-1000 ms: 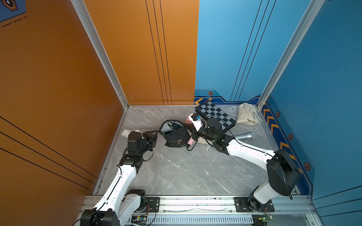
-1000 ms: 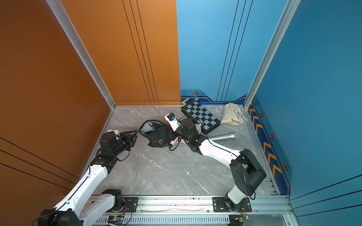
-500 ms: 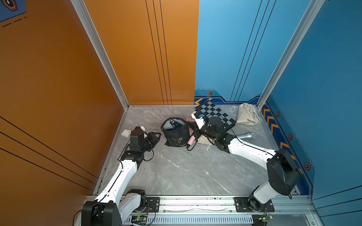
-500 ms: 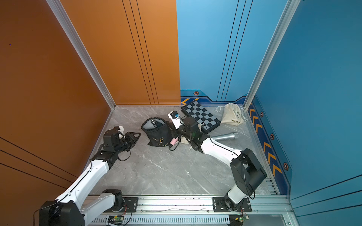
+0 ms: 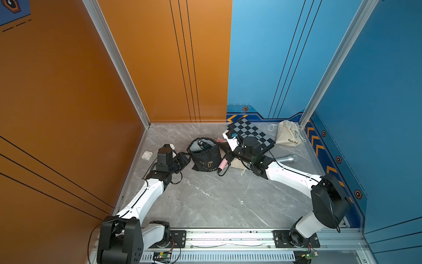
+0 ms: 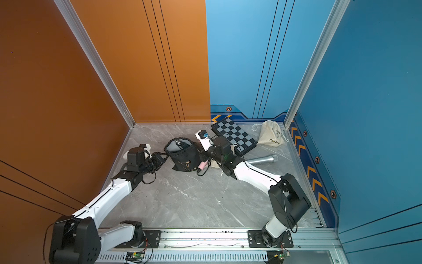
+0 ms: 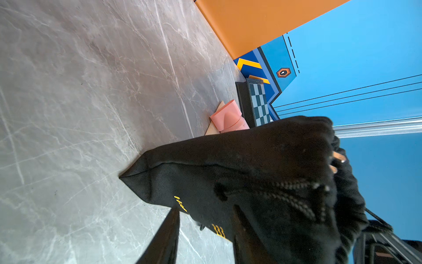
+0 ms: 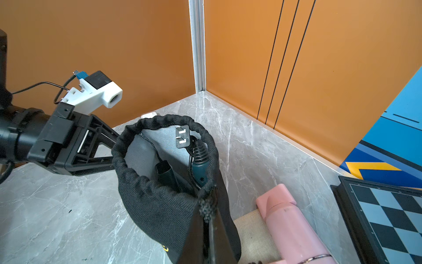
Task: Pack away hair dryers
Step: Pull the drawstrings on both sides of the drawstring bag.
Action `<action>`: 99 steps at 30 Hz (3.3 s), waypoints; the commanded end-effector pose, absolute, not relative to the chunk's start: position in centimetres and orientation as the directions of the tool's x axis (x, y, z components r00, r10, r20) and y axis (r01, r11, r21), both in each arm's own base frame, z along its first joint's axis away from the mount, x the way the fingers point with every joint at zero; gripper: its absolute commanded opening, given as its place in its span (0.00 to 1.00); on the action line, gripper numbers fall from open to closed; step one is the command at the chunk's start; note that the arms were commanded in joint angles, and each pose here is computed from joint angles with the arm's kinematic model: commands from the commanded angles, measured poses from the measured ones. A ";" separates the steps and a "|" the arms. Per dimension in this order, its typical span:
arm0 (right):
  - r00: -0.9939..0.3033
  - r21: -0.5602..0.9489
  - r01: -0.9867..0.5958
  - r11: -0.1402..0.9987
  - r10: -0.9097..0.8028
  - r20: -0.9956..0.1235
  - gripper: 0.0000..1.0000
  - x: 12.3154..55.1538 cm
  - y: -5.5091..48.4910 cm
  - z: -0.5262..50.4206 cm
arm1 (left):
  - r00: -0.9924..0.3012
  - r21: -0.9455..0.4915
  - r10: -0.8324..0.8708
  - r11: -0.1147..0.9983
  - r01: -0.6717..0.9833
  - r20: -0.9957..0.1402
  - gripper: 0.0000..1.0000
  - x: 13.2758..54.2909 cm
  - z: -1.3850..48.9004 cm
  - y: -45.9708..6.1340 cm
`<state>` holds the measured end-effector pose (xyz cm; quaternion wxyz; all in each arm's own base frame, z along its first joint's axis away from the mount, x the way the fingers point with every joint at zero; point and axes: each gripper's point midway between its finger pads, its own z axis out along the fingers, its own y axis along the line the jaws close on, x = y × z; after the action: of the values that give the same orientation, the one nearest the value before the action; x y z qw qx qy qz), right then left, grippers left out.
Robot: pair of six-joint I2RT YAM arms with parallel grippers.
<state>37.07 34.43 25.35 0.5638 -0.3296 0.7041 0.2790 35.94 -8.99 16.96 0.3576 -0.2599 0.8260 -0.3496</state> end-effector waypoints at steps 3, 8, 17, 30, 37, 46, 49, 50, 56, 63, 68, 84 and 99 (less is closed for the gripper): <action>-0.104 0.021 -0.786 0.618 -0.098 -0.990 0.00 36.3 34.4 27.9 | -0.569 -0.751 -0.659 0.652 -0.106 -0.492 0.40 37.8 19.7 -8.7; -0.104 0.021 -0.787 0.617 -0.099 -0.990 0.00 36.2 34.5 27.8 | -0.566 -0.746 -0.658 0.657 -0.108 -0.497 0.40 38.3 19.7 -8.4; -0.099 0.020 -0.789 0.614 -0.095 -0.990 0.00 36.0 34.5 28.1 | -0.579 -0.728 -0.643 0.675 -0.120 -0.501 0.36 39.4 18.8 -8.3; -0.098 0.017 -0.792 0.611 -0.098 -0.990 0.00 35.9 34.6 28.1 | -0.559 -0.673 -0.621 0.726 -0.143 -0.550 0.19 40.9 18.7 -7.0; -0.095 0.016 -0.792 0.610 -0.098 -0.991 0.00 35.9 34.7 28.2 | -0.564 -0.659 -0.610 0.737 -0.148 -0.556 0.20 41.2 18.7 -6.8; -0.095 0.017 -0.792 0.611 -0.096 -0.991 0.00 35.9 34.7 28.3 | -0.557 -0.648 -0.602 0.748 -0.143 -0.572 0.00 41.5 19.4 -6.5; -0.099 0.020 -0.789 0.614 -0.095 -0.991 0.00 36.0 34.6 28.2 | -0.537 -0.627 -0.597 0.764 -0.153 -0.597 0.00 41.4 20.4 -5.7; -0.099 0.021 -0.787 0.616 -0.093 -0.991 0.00 36.0 34.5 28.3 | -0.521 -0.620 -0.601 0.767 -0.164 -0.606 0.00 41.4 20.8 -5.1; -0.097 0.022 -0.781 0.624 -0.086 -0.992 0.00 36.2 34.1 28.6 | -0.435 -0.594 -0.623 0.773 -0.222 -0.649 0.00 40.6 22.6 -1.9; -0.108 0.020 -0.754 0.656 -0.093 -0.990 0.00 36.9 33.3 28.4 | -0.358 -0.587 -0.655 0.755 -0.291 -0.665 0.00 39.7 23.6 1.7; -0.122 -0.010 -0.693 0.721 -0.131 -0.984 0.00 38.3 31.8 28.3 | -0.263 -0.608 -0.693 0.718 -0.339 -0.671 0.00 39.3 25.0 4.6; -0.089 -0.098 -0.518 0.850 -0.167 -0.982 0.00 42.6 25.4 31.9 | -0.032 -0.694 -0.758 0.613 -0.378 -0.652 0.00 38.9 29.9 11.8; -0.142 -0.093 -0.386 0.918 -0.159 -0.977 0.00 46.8 20.2 32.3 | 0.098 -0.762 -0.818 0.475 -0.440 -0.567 0.00 37.2 28.9 18.3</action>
<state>43.71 25.60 29.80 0.5964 -0.2555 0.7437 0.1609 38.18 12.99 27.00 0.5151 -0.4327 0.7055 -0.2231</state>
